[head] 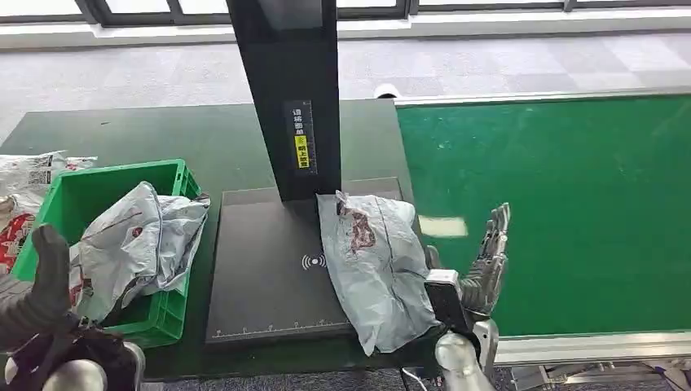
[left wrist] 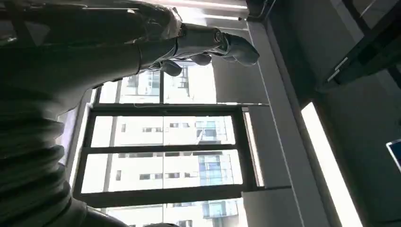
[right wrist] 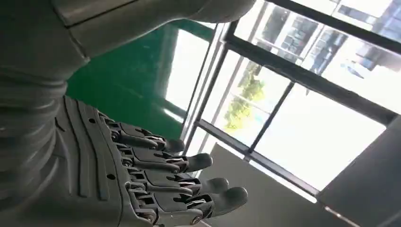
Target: Moved the parcel from conveyor to table for the left to box.
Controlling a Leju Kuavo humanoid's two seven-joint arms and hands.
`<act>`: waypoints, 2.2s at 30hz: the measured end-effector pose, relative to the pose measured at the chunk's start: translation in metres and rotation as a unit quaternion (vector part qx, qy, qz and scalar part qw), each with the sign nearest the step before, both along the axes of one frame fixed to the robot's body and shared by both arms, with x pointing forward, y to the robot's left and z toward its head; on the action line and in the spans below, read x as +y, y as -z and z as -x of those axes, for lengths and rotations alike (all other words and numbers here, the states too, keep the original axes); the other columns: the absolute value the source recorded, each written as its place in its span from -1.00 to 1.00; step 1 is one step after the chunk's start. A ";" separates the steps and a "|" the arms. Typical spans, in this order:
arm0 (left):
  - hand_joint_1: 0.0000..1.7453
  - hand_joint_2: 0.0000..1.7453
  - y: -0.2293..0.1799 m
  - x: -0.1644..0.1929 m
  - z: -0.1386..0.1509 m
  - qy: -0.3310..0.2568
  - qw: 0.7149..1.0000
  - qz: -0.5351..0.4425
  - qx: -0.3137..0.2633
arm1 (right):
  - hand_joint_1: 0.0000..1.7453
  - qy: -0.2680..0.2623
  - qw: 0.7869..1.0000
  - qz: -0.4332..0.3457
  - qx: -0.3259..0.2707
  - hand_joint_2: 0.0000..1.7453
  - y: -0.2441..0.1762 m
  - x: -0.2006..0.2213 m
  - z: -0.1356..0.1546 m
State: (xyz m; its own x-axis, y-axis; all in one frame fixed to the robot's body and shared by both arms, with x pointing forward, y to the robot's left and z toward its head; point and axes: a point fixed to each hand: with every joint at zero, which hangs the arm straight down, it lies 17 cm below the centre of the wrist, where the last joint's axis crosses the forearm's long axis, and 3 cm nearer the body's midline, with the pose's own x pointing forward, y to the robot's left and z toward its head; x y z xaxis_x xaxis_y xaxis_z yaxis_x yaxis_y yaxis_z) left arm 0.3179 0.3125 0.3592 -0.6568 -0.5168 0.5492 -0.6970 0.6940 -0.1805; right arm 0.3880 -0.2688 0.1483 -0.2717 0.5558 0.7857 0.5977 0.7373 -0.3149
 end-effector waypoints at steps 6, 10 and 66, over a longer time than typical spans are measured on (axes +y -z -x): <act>-1.00 1.00 0.024 -0.044 -0.041 0.061 0.997 -0.021 0.045 | -1.00 0.057 0.992 -0.029 -0.113 1.00 -0.081 -0.038 0.034; -1.00 1.00 0.038 -0.064 -0.056 0.084 0.994 -0.029 0.069 | -1.00 0.070 0.985 -0.032 -0.152 1.00 -0.109 -0.048 0.048; -1.00 1.00 0.265 -0.365 -0.094 0.434 0.768 -0.208 0.423 | -1.00 0.062 0.985 -0.047 -0.156 1.00 -0.110 -0.044 0.046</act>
State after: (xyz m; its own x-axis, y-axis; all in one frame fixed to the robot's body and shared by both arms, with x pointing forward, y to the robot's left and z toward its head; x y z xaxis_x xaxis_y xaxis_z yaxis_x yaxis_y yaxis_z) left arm 0.4117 -0.0527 0.0942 -0.3515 -0.3318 0.8754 0.3157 0.8383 0.4445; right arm 0.3425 -0.3124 0.2584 -0.4430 0.5294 0.7235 0.7418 0.6697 -0.0358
